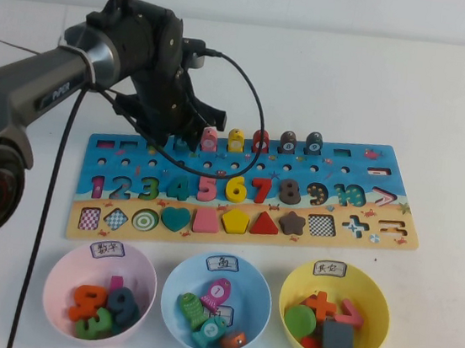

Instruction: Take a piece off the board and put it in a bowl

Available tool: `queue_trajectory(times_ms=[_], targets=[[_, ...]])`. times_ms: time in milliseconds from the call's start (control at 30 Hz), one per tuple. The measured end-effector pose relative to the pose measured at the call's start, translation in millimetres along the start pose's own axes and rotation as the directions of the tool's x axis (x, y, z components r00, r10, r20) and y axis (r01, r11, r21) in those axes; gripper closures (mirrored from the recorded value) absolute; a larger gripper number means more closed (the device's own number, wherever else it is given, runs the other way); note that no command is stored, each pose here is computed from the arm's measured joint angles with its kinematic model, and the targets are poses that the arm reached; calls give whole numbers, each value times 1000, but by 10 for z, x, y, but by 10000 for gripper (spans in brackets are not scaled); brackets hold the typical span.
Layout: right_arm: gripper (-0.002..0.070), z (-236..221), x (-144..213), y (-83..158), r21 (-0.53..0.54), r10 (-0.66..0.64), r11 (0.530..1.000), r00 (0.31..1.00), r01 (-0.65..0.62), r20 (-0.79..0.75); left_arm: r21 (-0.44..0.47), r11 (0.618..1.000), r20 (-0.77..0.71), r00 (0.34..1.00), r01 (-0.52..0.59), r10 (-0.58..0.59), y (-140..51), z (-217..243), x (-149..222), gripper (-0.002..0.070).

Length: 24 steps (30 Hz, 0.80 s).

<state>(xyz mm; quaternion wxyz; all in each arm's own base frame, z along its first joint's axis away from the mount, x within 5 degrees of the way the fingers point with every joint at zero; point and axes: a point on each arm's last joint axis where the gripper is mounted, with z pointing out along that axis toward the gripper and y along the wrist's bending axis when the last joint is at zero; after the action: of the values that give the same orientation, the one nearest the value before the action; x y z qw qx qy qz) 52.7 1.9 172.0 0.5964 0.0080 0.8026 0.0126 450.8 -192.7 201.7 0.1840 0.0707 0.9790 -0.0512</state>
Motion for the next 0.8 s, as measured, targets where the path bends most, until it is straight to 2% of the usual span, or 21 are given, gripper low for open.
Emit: queue_trajectory(times_ms=[467,800], targets=[[694,0,0,0,0,0,1000,1000,0,0,10,1000,34,999,0,0,-10,65,-28,330],[694,0,0,0,0,0,1000,1000,0,0,11,1000,39,999,-1,0,-11,75,-32,368]])
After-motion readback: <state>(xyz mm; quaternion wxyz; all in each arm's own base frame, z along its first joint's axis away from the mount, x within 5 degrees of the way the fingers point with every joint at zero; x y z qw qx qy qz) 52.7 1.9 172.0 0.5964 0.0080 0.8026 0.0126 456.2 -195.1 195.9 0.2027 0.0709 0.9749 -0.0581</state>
